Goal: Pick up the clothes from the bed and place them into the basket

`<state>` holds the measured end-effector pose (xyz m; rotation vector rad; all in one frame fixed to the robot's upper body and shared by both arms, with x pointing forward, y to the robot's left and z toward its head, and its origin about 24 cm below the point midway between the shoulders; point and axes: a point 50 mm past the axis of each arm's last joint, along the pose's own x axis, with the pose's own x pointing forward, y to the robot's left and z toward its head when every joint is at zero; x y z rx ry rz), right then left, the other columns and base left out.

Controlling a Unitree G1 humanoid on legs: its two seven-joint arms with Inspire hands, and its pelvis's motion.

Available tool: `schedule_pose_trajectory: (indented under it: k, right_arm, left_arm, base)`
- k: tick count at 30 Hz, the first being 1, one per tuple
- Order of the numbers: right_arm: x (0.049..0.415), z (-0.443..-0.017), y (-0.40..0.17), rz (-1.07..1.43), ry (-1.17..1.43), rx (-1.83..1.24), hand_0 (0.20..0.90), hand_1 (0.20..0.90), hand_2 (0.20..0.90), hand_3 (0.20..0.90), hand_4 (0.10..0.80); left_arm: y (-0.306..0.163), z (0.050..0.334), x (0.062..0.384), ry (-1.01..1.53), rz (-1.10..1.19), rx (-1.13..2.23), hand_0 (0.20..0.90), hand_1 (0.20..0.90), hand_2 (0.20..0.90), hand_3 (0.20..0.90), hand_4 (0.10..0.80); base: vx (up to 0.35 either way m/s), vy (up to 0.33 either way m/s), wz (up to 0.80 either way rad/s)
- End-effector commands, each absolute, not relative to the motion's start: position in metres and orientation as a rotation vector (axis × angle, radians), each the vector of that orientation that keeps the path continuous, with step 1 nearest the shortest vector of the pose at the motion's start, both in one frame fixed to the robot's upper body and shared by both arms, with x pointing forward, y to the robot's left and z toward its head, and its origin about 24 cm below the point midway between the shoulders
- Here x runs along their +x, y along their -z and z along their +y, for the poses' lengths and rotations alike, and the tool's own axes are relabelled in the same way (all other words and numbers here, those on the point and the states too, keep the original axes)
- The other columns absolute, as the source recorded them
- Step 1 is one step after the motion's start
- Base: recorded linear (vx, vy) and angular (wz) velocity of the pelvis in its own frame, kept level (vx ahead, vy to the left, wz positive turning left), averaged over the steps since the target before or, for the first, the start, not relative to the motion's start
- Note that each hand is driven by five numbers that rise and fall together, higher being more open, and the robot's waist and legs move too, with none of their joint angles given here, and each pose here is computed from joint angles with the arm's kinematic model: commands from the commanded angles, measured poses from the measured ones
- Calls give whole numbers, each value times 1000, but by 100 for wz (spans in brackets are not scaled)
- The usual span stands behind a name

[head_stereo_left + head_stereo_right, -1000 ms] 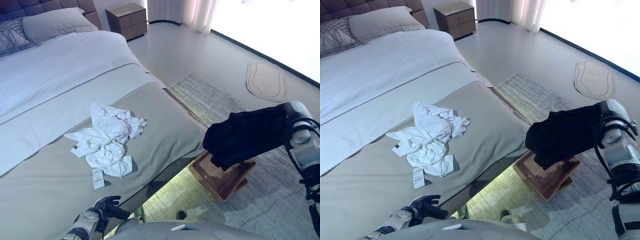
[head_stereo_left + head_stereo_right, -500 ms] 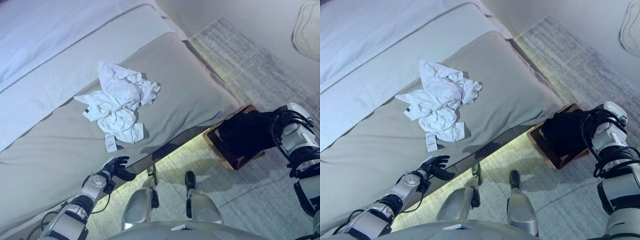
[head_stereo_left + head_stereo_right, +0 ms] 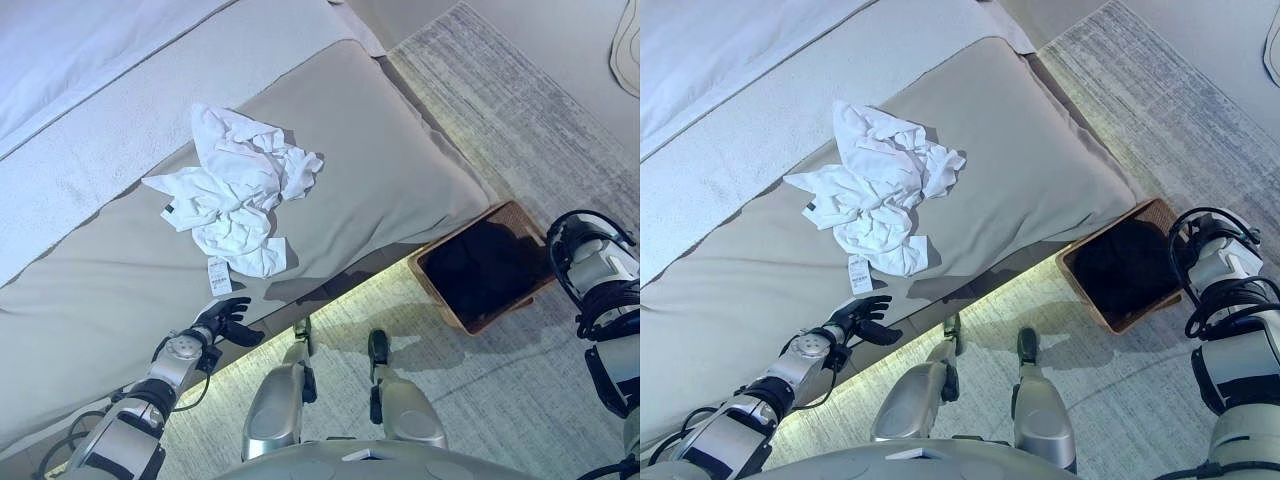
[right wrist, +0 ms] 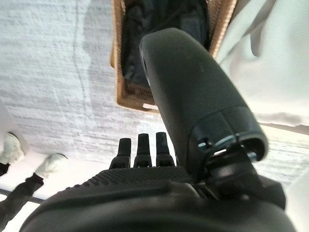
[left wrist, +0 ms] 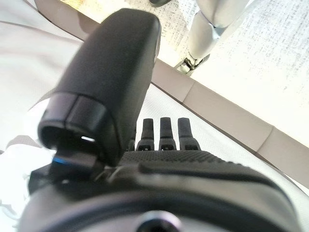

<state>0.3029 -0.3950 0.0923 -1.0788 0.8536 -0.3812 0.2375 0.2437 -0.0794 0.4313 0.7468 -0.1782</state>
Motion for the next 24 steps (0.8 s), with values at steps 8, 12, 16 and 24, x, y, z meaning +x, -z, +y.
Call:
schedule_pose_trajectory:
  k: [8, 12, 16, 24]
  right_arm:
    - [332, -353, -228, 61, 565, -1149, 900, 900, 900, 900, 800]
    - [323, -274, -264, -402, 404, -1237, 900, 900, 900, 900, 800]
    - [325, -244, -260, -444, 179, -1343, 900, 900, 900, 900, 800]
    - [366, -207, -240, -283, 44, -1382, 900, 900, 900, 900, 800]
  left_arm:
    - [89, 250, 220, 70, 756, 363, 900, 900, 900, 900, 800]
    - [101, 245, 205, 2, 787, 262, 900, 900, 900, 900, 800]
    - [112, 242, 191, -4, 832, 227, 900, 900, 900, 900, 800]
    - [108, 246, 198, 9, 826, 265, 900, 900, 900, 900, 800]
  base:
    - [77, 117, -1]
    - [142, 251, -2]
    - [180, 230, 11]
    - [96, 144, 45]
